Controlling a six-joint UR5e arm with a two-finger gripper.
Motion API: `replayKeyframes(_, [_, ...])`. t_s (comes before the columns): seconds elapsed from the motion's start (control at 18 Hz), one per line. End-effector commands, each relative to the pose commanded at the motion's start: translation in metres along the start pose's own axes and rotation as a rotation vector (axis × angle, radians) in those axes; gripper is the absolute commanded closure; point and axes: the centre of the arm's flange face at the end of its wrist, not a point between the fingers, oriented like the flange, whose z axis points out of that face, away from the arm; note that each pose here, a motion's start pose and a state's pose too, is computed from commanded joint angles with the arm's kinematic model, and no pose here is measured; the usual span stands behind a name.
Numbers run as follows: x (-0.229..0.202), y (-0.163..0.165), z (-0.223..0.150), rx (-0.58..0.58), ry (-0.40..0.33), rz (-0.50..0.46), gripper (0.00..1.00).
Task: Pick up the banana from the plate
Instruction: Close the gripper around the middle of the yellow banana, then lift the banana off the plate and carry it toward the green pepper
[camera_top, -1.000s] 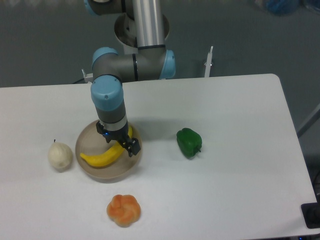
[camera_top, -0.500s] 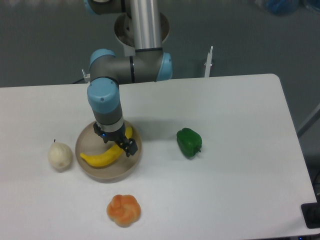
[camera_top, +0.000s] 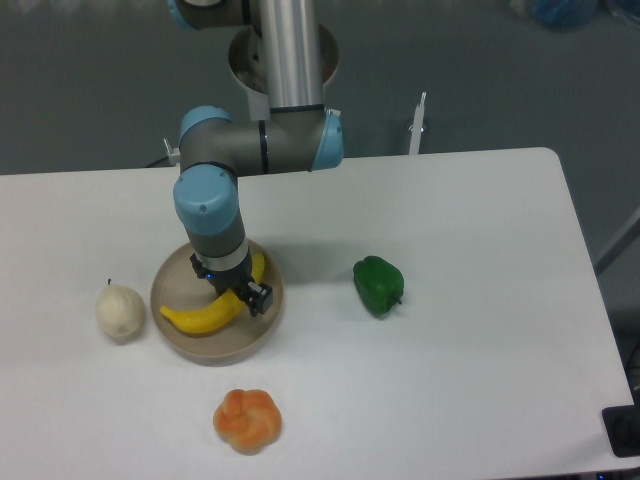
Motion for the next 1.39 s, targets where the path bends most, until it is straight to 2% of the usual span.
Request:
replayKeyframes(0.17, [0.0, 0.0, -0.001, 0.001, -0.001, 0.0, 0.6])
replayKeyframes(0.56, [-0.005, 0.0, -0.015, 0.018, -0.018, 0.006, 0.64])
replayKeyframes(0.67, [-0.013, 0.0, -0.037, 0.049, -0.045, 0.002, 0.64])
replayKeyframes(0.89, [-0.057, 0.02, -0.079, 0.097, -0.099, -0.061, 0.64])
replayKeyframes(1.11, [-0.114, 0.045, -0.102, 0.11, -0.152, -0.015, 0.64])
replayKeyframes(1.39, [-0.186, 0.084, -0.139, 0.082, -0.167, -0.012, 0.64])
